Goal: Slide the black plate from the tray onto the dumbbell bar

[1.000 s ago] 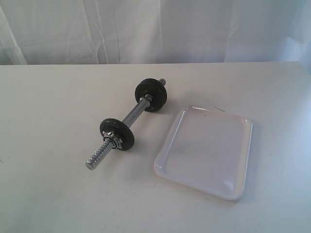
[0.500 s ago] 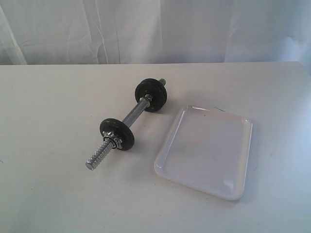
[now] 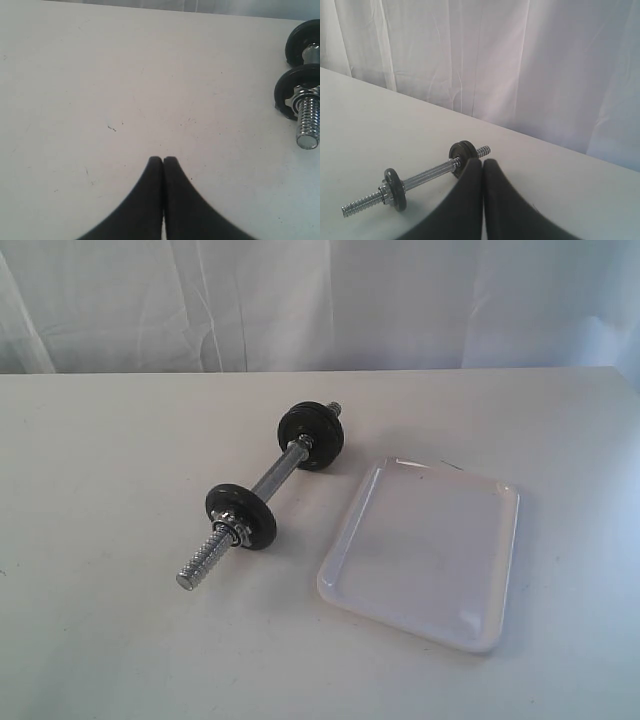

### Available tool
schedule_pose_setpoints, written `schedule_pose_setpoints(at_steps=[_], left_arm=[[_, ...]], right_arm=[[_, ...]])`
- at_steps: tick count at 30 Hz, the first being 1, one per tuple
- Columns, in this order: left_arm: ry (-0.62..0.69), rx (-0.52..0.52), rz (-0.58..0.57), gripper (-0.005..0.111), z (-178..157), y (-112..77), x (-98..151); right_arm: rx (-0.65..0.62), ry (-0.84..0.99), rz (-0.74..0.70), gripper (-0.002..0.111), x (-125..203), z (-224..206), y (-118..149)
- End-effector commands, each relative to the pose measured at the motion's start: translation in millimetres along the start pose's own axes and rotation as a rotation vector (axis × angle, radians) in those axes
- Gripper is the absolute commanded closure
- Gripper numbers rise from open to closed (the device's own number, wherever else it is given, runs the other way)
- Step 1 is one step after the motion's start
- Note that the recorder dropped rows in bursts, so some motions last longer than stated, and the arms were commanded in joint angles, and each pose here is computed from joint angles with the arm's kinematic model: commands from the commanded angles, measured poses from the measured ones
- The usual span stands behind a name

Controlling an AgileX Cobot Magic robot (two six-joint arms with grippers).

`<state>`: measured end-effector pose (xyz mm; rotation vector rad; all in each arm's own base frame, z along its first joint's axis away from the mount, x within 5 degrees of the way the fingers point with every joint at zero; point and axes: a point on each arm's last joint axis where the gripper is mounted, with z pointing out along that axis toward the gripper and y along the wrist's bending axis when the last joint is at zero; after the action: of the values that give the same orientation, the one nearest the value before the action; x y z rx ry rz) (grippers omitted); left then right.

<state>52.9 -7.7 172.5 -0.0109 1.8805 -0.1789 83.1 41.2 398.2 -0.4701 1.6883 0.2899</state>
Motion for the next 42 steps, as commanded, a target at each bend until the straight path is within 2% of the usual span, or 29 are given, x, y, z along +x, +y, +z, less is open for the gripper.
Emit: schedule_pose_setpoints(at_steps=[1,23,27,42], left_arm=[[-0.003,0.002,-0.015,0.107,0.3,0.0,1.0],[0.032,0.0,-0.008,0.107,0.2,0.1,4.2],[0.032,0.002,0.087,0.107,0.2,0.1,4.2],[0.032,0.002,0.087,0.107,0.2,0.1,4.2]], right_arm=[[0.008,-0.002,0.0,0.108,1.0,-0.6,-0.4],[0.008,-0.002,0.0,0.108,1.0,-0.6,-0.4],[0.008,-0.002,0.0,0.108,1.0,-0.6,-0.4],[0.008,-0.002,0.0,0.108,1.0,-0.6,-0.4]])
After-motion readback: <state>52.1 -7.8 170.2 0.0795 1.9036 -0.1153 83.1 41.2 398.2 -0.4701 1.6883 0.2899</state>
